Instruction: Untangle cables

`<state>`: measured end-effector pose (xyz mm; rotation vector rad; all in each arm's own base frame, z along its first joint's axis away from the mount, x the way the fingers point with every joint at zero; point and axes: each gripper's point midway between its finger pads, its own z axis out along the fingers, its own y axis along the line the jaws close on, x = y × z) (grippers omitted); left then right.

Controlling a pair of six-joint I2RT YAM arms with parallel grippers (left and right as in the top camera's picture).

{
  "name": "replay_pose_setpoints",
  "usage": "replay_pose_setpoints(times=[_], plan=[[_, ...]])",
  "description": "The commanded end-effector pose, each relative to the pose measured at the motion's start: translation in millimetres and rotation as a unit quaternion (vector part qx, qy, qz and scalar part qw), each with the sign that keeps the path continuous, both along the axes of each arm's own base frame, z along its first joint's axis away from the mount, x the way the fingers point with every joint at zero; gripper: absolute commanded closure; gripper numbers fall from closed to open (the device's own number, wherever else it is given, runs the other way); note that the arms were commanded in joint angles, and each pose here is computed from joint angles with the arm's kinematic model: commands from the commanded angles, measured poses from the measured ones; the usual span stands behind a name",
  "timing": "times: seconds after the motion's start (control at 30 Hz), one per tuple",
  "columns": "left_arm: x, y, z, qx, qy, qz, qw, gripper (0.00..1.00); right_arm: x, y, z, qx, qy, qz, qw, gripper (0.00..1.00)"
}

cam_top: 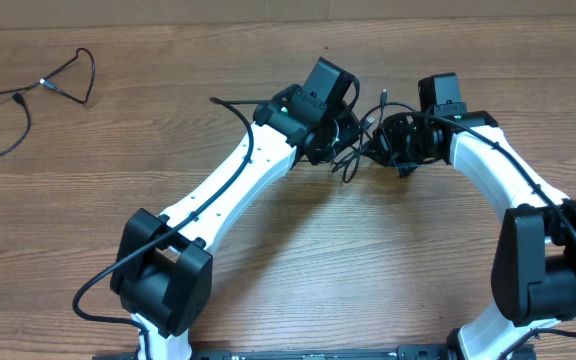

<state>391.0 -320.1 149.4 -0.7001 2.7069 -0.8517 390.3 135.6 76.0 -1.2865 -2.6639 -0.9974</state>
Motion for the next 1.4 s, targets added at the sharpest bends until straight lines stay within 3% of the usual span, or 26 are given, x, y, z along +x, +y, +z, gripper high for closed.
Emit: replay_pose_setpoints(times=[0.0, 0.03, 0.17, 0.27, 0.33, 0.47, 0.63, 0.77, 0.9, 1.37], plan=[[6, 2, -1, -0.002, -0.006, -0.026, 1.0, 0.37, 6, -20, -6, -0.064, -0.031, 0.023, 0.997, 0.96], [6, 1, 1, -0.006, -0.012, -0.044, 0.999, 0.24, 6, -26, -5, -0.076, -0.029, 0.021, 0.996, 0.96], [6, -15, 21, -0.049, -0.095, -0.204, 0.973, 0.03, 7, -59, 7, -0.156, -0.013, 0.003, 0.988, 0.96], [-4, -30, 42, -0.103, -0.154, -0.312, 0.932, 0.02, 13, -66, 26, -0.182, -0.03, 0.027, 0.982, 0.96], [-8, -30, 42, -0.101, -0.171, -0.34, 0.919, 0.05, 13, -66, 36, -0.185, -0.033, 0.039, 0.981, 0.96], [-10, -30, 34, -0.073, -0.174, -0.347, 0.919, 0.11, 12, -65, 59, -0.192, -0.044, 0.074, 0.978, 0.96], [-4, -28, 29, -0.045, -0.179, -0.332, 0.925, 0.09, 16, -64, 106, -0.206, -0.09, 0.138, 0.964, 0.96], [-6, -37, 41, -0.083, -0.192, -0.344, 0.916, 0.12, 26, -67, 152, -0.227, -0.146, 0.161, 0.949, 0.96], [-9, -51, 58, -0.123, -0.217, -0.363, 0.898, 0.13, 30, -67, 165, -0.228, -0.163, 0.155, 0.948, 0.96], [-1, -48, 55, -0.142, -0.141, -0.268, 0.943, 0.17, 34, -79, 163, -0.26, -0.158, 0.137, 0.943, 0.96]])
